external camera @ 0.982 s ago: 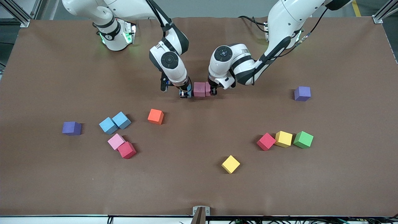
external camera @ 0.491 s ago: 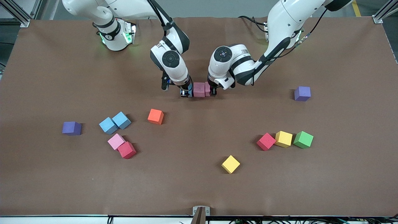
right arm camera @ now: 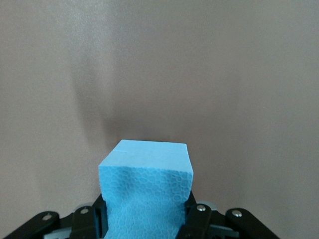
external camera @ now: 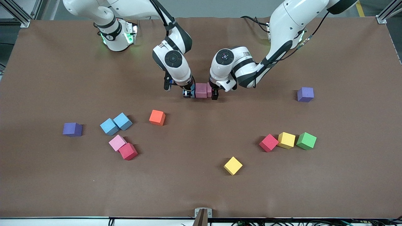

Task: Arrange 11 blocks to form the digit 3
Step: 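Set the second pink cube beside the first and open the left gripper, then place the blue cube beside the pink cubes and open the right gripper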

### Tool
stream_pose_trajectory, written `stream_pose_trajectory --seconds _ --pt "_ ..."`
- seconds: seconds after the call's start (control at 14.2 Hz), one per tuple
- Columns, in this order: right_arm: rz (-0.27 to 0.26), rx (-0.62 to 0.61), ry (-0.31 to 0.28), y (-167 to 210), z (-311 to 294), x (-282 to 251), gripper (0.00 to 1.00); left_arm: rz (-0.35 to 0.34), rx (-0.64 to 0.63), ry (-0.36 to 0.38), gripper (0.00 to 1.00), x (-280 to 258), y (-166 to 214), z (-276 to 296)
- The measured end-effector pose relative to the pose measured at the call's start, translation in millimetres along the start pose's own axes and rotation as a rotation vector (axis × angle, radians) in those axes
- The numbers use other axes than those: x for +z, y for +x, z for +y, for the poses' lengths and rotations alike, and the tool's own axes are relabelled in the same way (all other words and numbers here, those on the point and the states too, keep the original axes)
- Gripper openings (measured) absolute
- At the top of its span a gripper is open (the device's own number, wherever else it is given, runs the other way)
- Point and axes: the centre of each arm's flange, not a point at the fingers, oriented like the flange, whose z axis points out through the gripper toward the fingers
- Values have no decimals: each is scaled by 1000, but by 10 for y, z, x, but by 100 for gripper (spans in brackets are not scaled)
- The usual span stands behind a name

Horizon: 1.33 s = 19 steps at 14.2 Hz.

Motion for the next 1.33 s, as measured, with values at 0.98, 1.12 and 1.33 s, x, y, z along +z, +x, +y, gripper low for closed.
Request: stream_pose_trajectory --seconds 0.98,1.12,1.33 --pt "-10 -1 5 -80 -19 -7 56 165 36 -49 100 -1023 -370 246" --pt "-9 -1 4 -83 -19 -3 61 181 45 -65 100 -1282 -319 517" --pt "-6 -2 1 -82 -15 13 89 175 93 -88 100 -1560 -22 1010"
